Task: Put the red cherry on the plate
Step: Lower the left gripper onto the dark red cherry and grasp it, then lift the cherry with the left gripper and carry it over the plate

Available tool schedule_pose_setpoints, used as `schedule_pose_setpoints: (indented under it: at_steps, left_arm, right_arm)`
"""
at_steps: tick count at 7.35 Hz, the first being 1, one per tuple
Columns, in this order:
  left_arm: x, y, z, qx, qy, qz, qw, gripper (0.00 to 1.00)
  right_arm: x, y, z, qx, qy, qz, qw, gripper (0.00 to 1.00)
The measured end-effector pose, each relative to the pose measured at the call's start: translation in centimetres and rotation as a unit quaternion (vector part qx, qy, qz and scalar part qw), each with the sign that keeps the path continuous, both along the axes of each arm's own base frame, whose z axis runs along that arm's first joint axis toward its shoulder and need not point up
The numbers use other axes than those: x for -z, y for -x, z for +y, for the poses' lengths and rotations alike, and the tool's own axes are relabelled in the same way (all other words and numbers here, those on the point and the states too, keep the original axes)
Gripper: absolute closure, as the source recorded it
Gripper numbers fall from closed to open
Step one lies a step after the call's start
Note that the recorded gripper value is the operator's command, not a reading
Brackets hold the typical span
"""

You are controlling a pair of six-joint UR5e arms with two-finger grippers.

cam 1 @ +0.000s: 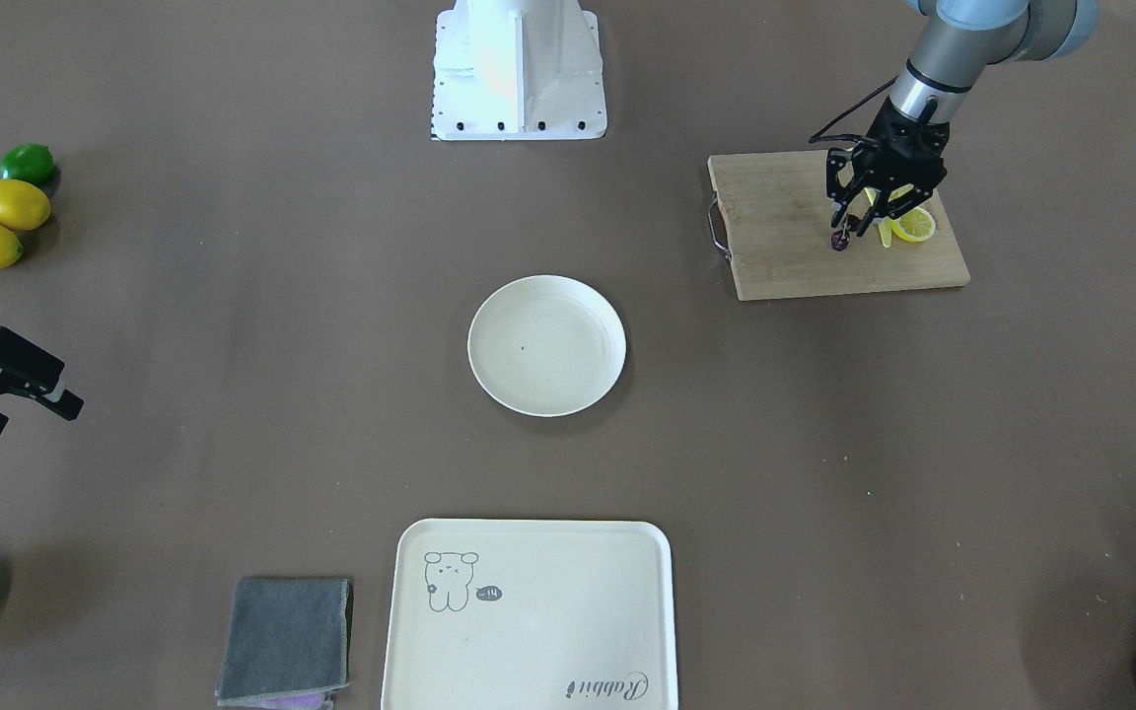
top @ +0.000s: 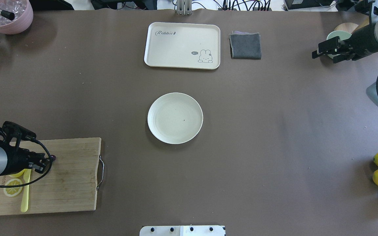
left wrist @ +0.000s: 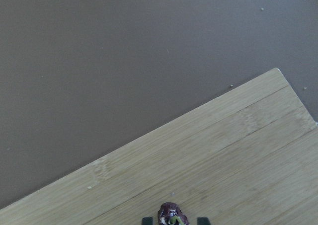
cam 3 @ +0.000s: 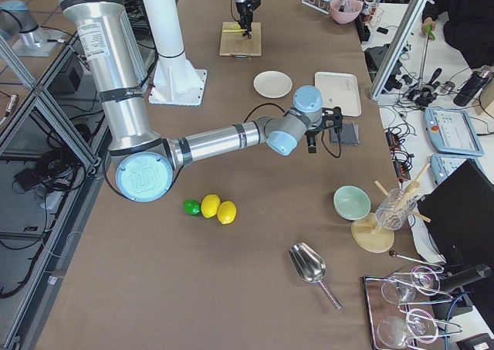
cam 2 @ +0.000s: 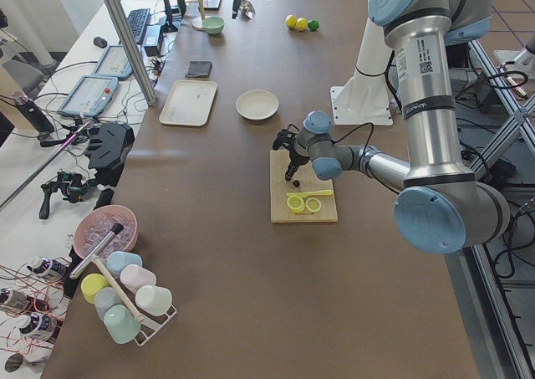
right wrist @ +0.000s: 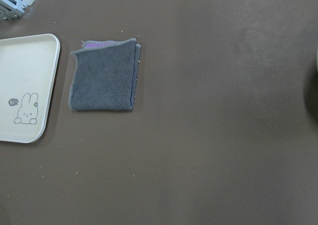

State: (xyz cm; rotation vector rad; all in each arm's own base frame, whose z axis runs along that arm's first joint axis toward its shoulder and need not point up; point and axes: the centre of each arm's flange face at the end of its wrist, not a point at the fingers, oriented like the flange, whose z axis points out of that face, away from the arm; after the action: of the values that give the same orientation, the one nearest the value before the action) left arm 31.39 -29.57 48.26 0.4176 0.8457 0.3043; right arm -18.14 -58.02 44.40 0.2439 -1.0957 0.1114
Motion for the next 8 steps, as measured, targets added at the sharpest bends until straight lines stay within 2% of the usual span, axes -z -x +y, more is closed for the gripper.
schedule_pose_setpoints:
  at_steps: [2, 3, 4, 6, 8]
  left_arm:
    - [0.0, -0.2, 0.2, -0.003, 0.001, 0.001, 1.0000, 0.74]
    - [0.0, -0.2, 0.3, -0.005, 0.001, 0.001, 1.0000, 0.90]
    - [0.0, -0.2, 0.4, -0.008, 0.004, 0.002, 1.0000, 1.00]
    - [-0.1, 0.1, 0.6, -0.015, 0.014, 0.004, 0.9998, 1.00]
    - [1.1, 1.4, -0.2, -0.003, 0.012, 0.017, 0.9998, 1.00]
  right_arm:
    - [0.0, -0.1, 0.0, -0.001, 0.000, 0.000, 1.0000, 0.00]
    - [-0.1, -0.1, 0.0, -0.001, 0.001, 0.000, 1.0000, 0.00]
    - [-0.2, -0.1, -0.1, -0.001, 0.001, 0.001, 1.0000, 0.00]
    - [-0.3, 0.0, -0.1, 0.000, 0.003, 0.001, 1.0000, 0.00]
    - [-0.3, -0.1, -0.1, -0.001, 0.003, 0.001, 1.0000, 0.00]
